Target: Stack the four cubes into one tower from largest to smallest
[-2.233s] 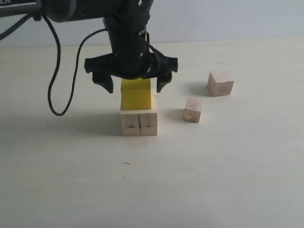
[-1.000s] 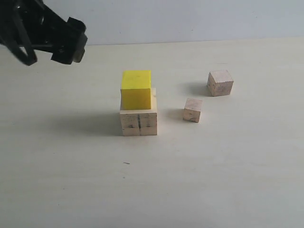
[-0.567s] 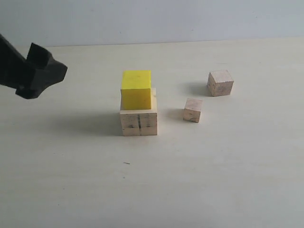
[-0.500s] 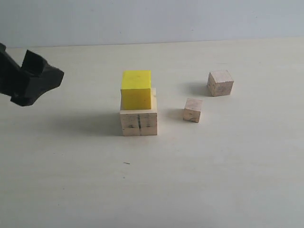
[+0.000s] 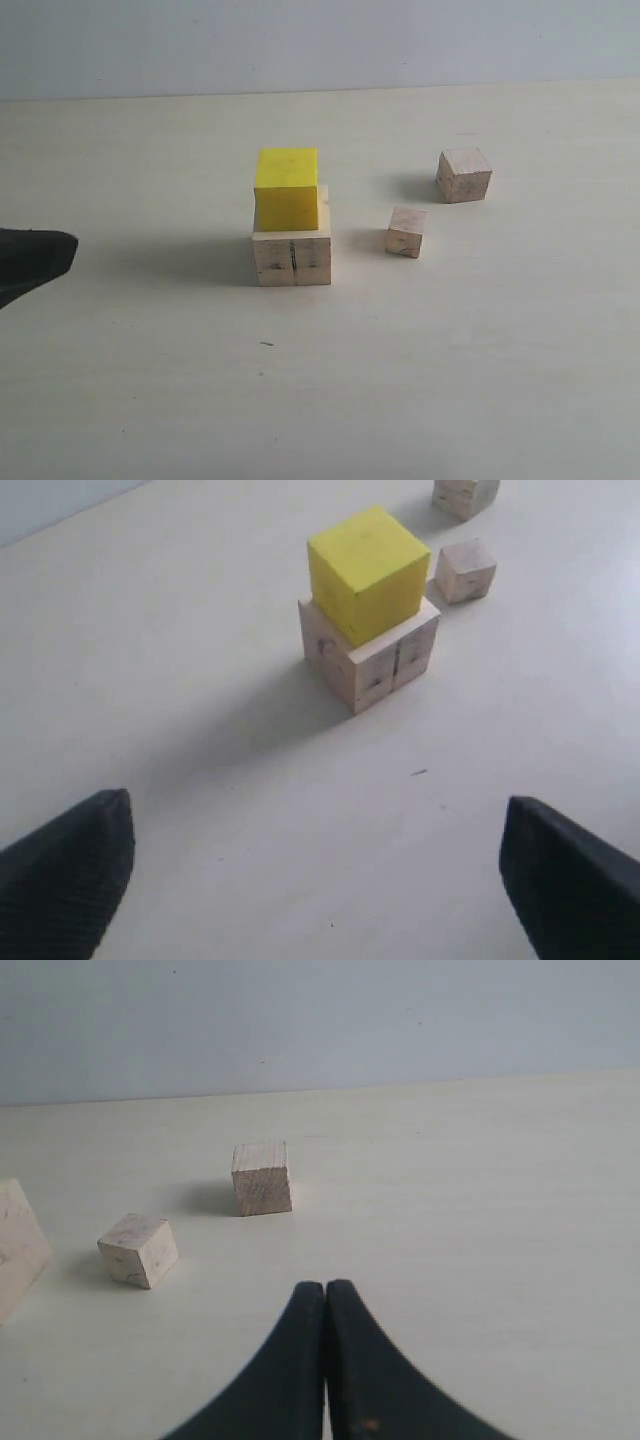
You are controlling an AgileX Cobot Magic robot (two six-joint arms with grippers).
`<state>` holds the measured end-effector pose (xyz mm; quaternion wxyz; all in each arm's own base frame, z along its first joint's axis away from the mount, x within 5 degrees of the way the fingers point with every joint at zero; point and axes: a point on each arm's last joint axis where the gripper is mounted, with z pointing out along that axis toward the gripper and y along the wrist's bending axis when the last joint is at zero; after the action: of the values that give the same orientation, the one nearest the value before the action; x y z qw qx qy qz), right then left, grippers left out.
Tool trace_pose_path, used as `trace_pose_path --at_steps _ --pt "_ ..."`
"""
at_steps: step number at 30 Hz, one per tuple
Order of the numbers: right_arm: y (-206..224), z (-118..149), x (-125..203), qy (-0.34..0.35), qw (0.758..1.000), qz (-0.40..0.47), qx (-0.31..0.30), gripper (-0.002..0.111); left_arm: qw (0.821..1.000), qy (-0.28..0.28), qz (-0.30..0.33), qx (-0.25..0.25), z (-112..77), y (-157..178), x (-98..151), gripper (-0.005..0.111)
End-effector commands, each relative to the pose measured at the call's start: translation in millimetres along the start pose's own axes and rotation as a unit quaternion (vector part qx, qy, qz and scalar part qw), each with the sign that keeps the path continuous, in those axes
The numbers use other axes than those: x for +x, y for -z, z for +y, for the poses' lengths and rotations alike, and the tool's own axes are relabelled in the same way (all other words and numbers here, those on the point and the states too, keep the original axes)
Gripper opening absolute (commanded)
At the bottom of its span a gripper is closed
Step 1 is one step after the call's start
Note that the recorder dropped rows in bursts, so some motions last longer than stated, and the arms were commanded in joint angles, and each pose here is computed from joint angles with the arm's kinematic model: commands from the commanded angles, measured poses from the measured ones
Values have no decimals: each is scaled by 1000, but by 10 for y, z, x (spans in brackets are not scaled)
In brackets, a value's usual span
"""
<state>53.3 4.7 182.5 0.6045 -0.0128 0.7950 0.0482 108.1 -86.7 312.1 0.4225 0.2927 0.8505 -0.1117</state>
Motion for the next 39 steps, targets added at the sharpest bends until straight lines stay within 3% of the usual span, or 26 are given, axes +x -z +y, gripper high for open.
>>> trace_pose_path --at_steps 1,7,13,27,35,39 --pt "-1 -2 2 -1 1000 -6 1 0 1000 -9 -18 22 -15 128 124 94" --pt "5 -1 -9 -1 1000 -6 1 0 998 5 -46 41 -22 273 321 94" --pt "71 15 -263 -1 1000 -24 0 0 995 9 -84 43 -2 369 525 94" --pt "-279 56 -848 0 997 77 7 0 983 15 -179 44 42 625 660 94" --pt "-375 59 -884 0 995 95 8 0 979 13 -201 41 54 671 703 94" --pt "-387 67 -961 0 999 52 4 0 977 13 -207 41 59 692 712 94"
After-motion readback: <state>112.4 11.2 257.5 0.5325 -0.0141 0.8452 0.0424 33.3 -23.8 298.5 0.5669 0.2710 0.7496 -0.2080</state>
